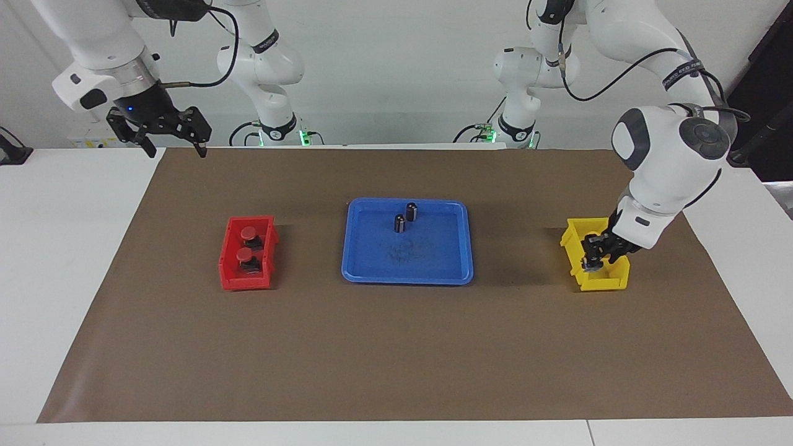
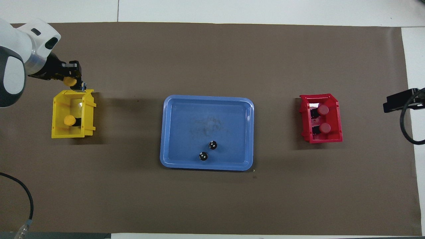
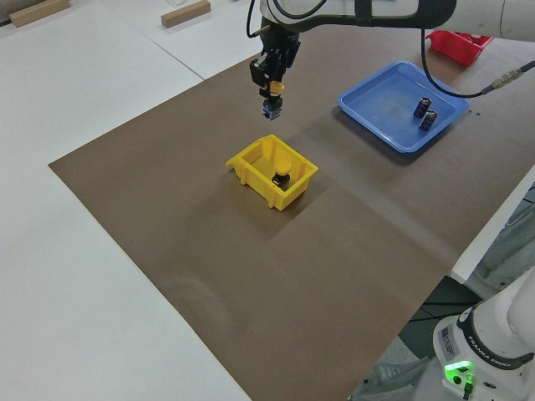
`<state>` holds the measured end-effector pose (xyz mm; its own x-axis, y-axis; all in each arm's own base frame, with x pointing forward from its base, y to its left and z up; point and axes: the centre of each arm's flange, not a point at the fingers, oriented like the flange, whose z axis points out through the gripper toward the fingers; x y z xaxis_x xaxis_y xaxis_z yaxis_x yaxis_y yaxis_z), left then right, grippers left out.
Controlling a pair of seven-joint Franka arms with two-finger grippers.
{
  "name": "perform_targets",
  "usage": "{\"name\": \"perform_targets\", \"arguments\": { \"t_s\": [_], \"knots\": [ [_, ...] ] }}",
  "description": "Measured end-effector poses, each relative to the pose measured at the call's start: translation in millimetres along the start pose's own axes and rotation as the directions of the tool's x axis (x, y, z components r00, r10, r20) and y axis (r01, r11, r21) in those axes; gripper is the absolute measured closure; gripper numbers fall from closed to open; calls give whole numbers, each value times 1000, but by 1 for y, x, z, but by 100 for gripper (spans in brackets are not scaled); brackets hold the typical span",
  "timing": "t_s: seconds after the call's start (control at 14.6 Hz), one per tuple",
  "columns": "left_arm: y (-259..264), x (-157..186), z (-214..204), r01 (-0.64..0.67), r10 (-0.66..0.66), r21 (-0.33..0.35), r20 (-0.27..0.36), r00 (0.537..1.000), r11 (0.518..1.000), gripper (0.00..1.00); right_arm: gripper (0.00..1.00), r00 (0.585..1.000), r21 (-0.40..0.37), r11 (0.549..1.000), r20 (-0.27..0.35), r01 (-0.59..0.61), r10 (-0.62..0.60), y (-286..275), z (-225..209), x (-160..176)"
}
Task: Sort red and yellow buttons by color
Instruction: 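Lower the yellow button into the yellow bin and open the left gripper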
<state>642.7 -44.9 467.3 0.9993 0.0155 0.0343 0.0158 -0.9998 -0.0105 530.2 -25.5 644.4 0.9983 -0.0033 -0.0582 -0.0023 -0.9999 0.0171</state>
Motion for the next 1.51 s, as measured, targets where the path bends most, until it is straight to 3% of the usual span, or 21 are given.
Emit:
{"name": "perform_targets", "arguments": {
  "t_s": [0.34, 0.89, 1.51],
  "knots": [
    [-45, 0, 18, -2, 2, -3, -5, 1000, 1000, 59, 0, 1000, 0, 1000, -14, -2, 2, 1, 0, 3],
    [-47, -28, 65, -22, 22, -9, -1, 1000, 1000, 59, 0, 1000, 1, 1000, -9, -4, 4, 3, 3, 7],
    [-49, -48, 111, -24, 24, -6, -46, 999, 1000, 59, 0, 1000, 1, 1000, -9, -4, 4, 3, 3, 7]
  ]
}}
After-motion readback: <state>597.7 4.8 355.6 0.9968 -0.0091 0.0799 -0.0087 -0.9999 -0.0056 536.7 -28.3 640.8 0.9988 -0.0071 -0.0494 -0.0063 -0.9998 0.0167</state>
